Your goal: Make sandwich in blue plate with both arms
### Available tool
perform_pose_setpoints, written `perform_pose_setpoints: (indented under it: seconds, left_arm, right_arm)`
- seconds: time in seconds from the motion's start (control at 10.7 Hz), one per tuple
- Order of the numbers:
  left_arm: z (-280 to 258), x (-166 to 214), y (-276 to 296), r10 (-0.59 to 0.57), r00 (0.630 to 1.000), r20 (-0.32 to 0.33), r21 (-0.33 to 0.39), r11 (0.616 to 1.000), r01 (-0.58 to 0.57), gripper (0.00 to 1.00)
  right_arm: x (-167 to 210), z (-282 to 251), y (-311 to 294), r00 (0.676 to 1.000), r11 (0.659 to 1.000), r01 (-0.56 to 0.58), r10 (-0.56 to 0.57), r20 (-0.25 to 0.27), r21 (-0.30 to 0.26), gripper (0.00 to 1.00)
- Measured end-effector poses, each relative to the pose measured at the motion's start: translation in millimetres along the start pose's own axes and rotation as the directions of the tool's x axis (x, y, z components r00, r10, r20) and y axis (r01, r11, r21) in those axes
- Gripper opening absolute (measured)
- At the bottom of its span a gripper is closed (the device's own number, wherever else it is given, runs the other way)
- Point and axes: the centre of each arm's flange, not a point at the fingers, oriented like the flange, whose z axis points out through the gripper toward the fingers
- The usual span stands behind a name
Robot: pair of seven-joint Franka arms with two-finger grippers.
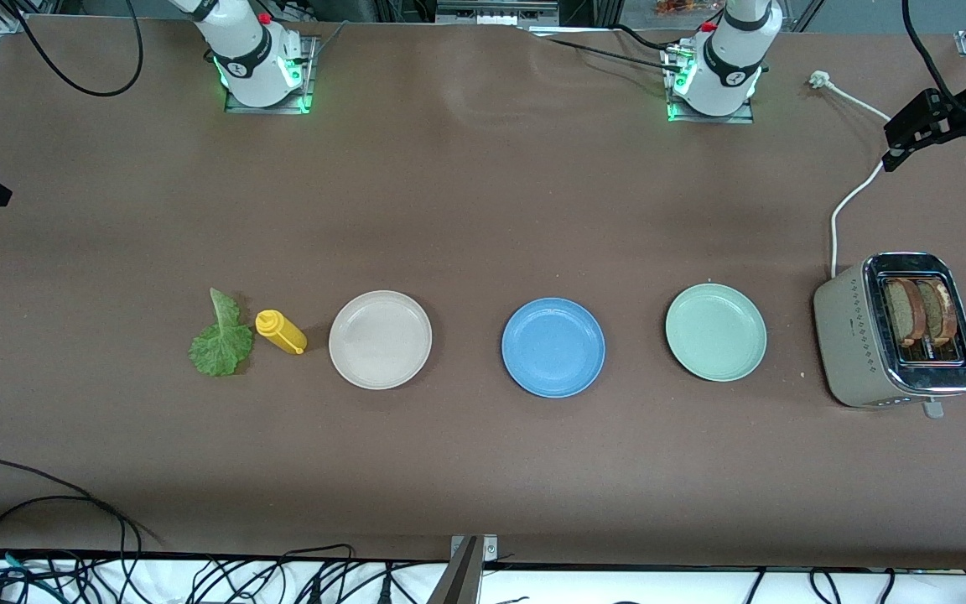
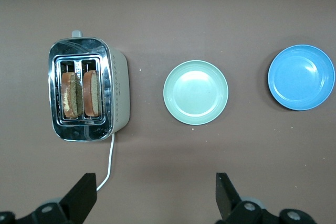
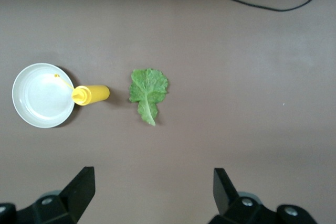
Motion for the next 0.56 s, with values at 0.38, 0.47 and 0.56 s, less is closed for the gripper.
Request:
perform_pose_setpoints:
  seconds: [0.38, 0.47, 0.56]
  left_arm:
    - [1.4, 0.6, -4.3, -0.008, 1.000, 0.003, 0.000, 1.000, 0.008, 1.00]
    - [1.9, 0.8, -4.2, -0.008, 1.000, 0.004, 0.000, 1.000, 0.008, 1.00]
    - [3.4, 1.7, -4.3, -0.008, 1.000, 0.007, 0.000, 1.000, 0.008, 1.00]
  right_arm:
    - [-3.0, 2.4, -0.3, 1.000, 1.000, 0.003, -0.003, 0.028, 0.003, 1.00]
    - [-3.0, 2.4, -0.2, 1.000, 1.000, 0.002, -0.003, 0.028, 0.003, 1.00]
    - [-3.1, 2.4, -0.3, 1.000, 1.000, 0.003, -0.003, 0.028, 0.003, 1.00]
